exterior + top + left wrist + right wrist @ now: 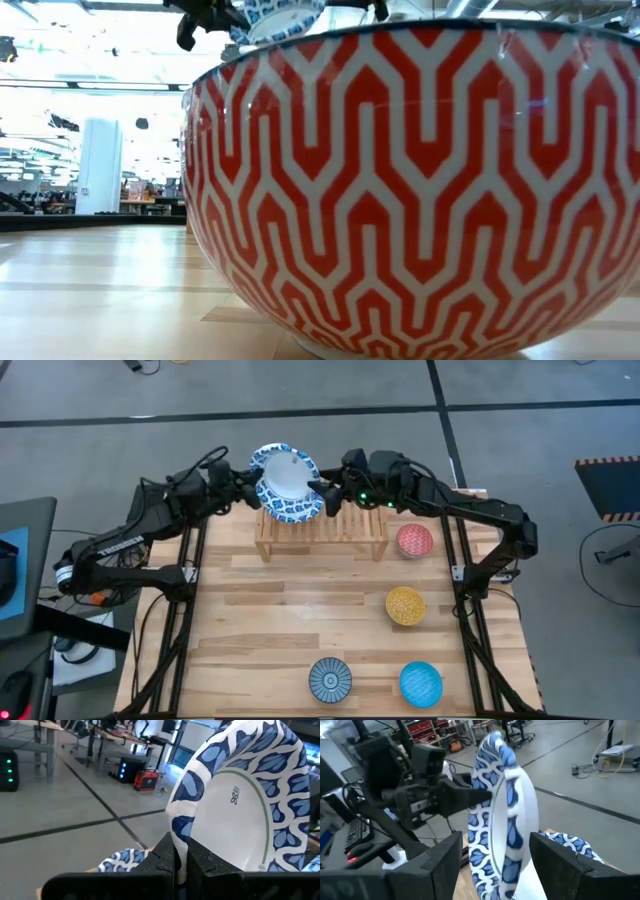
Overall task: Place and stack bowls onto a shelf
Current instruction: Stack the big white bowl on top of the big white bowl
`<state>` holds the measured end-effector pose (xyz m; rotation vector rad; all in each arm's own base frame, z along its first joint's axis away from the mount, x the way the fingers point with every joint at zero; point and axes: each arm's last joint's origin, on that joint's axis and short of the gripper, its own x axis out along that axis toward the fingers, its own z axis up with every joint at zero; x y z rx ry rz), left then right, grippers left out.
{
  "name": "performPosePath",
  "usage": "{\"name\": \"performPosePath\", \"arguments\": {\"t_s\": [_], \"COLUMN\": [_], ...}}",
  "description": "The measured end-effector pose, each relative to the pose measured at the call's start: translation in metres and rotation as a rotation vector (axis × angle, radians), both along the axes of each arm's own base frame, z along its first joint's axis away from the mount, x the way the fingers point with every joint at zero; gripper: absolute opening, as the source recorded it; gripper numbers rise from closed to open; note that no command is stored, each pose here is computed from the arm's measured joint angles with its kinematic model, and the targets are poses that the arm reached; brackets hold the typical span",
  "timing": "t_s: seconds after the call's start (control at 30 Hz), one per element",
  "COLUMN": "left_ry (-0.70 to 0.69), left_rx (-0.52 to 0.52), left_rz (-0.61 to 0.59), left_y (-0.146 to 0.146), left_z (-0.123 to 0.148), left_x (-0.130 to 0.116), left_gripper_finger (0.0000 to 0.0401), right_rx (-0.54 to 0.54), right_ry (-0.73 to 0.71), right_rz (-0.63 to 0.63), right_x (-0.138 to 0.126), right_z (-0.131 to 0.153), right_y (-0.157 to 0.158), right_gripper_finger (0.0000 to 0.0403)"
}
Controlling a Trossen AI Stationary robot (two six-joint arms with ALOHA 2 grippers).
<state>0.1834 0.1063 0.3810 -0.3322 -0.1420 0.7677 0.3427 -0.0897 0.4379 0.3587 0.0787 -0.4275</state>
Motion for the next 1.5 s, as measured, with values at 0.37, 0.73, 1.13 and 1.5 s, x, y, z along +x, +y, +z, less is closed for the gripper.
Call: {"name": "performPosePath", "arguments": {"t_s": [0.37,0.73,1.13,1.5], "left_ry": [0.054,0.076,0.269,0.181], "left_rx": [0.071,-0.074,-0.321,-0.259], "left_rz": [-0.114,-0.071,0.037,-0.035], "left_y": [-0.003,0.007,0.014,-0.003], "left_z": [0.002,-0.009,-0.036,-0.02], "left_x": [0.001,-0.005,-0.028,-0.04], "left_gripper_finger": [0.0,0.0073,0.0251,0.0261], "right_rx": [0.064,0.288,0.551,0.514], "right_ry": [0.002,0.074,0.164,0.116], "right_rz": [-0.067,-0.104,-0.134,-0.123], "right_x": [-0.006,0.01,0.021,0.01], "right_z": [-0.003,-0.042,-0.091,-0.079], "right_y": [-0.021,-0.059,-0.099,-0.11], "right_gripper_finger": [0.0175,0.0032,0.006,0.0256]}}
